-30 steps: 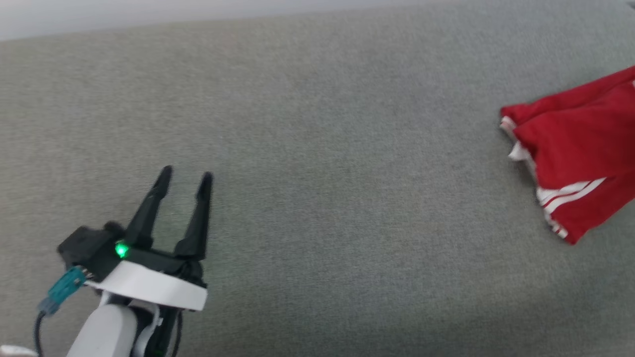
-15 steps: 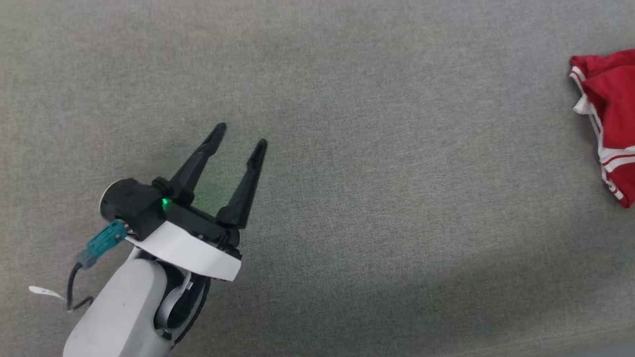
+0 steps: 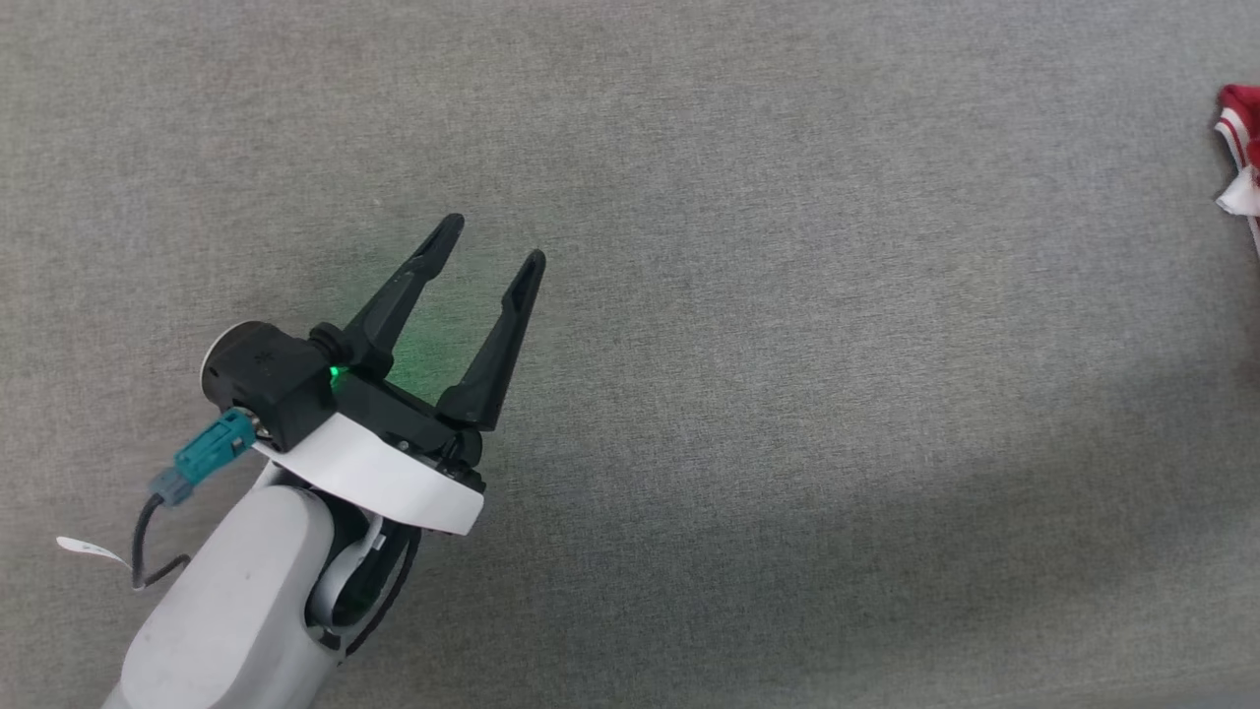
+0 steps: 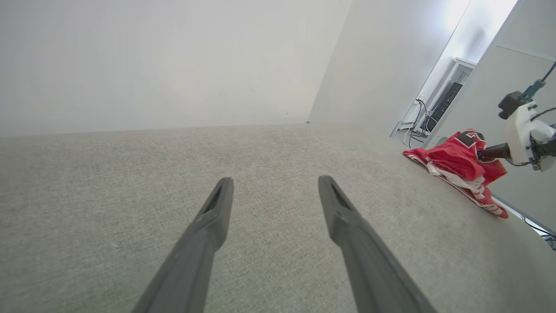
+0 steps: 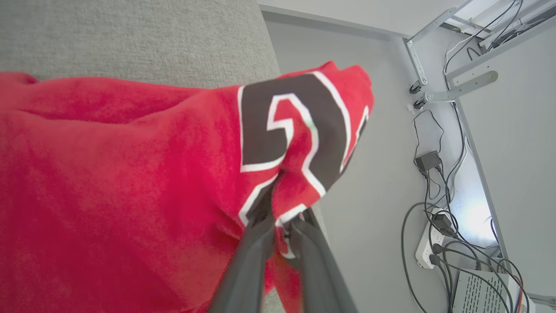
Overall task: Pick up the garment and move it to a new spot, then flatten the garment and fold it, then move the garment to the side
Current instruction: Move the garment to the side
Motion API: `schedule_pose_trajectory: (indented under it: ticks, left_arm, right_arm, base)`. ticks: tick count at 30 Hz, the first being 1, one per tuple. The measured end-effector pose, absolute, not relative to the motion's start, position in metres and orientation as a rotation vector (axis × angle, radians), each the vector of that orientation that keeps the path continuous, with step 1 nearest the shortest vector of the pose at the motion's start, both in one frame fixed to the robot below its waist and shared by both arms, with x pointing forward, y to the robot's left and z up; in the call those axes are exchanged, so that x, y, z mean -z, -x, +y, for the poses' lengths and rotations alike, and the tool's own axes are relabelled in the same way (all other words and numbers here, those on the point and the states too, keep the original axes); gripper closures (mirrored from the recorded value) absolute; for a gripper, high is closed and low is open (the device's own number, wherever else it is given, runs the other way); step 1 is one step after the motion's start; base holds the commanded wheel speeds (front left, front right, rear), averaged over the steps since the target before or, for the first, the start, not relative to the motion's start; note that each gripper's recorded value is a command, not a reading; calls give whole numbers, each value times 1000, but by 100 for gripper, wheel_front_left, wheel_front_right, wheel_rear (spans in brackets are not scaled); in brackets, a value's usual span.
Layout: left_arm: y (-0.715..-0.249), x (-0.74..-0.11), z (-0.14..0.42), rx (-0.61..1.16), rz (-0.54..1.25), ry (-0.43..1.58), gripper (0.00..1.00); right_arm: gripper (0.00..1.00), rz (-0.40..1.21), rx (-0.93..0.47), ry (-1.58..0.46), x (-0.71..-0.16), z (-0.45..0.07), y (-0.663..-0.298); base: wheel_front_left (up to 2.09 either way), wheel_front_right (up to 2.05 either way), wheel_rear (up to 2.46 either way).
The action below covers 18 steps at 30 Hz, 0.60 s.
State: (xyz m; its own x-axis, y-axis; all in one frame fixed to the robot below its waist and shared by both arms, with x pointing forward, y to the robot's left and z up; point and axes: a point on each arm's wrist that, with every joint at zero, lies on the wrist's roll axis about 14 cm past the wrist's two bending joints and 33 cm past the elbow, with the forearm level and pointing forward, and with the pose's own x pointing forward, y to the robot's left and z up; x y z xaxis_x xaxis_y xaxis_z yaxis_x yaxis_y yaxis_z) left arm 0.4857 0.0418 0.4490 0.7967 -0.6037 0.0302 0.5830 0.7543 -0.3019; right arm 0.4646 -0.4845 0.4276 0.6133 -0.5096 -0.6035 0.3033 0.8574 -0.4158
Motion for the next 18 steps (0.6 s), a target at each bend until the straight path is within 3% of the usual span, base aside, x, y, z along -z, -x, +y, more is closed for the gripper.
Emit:
schedule_pose_trajectory:
  ticks: [11, 18]
  left_arm:
    - [-490, -466, 56, 599, 25, 313, 0]
    - [-483, -481, 70, 552, -4, 312, 0]
  right_arm:
    - [0, 696, 489, 261, -450, -484, -479]
    - [0, 583, 417, 221, -465, -450, -502]
  base:
    - [0, 0, 0]
    - [0, 0, 0]
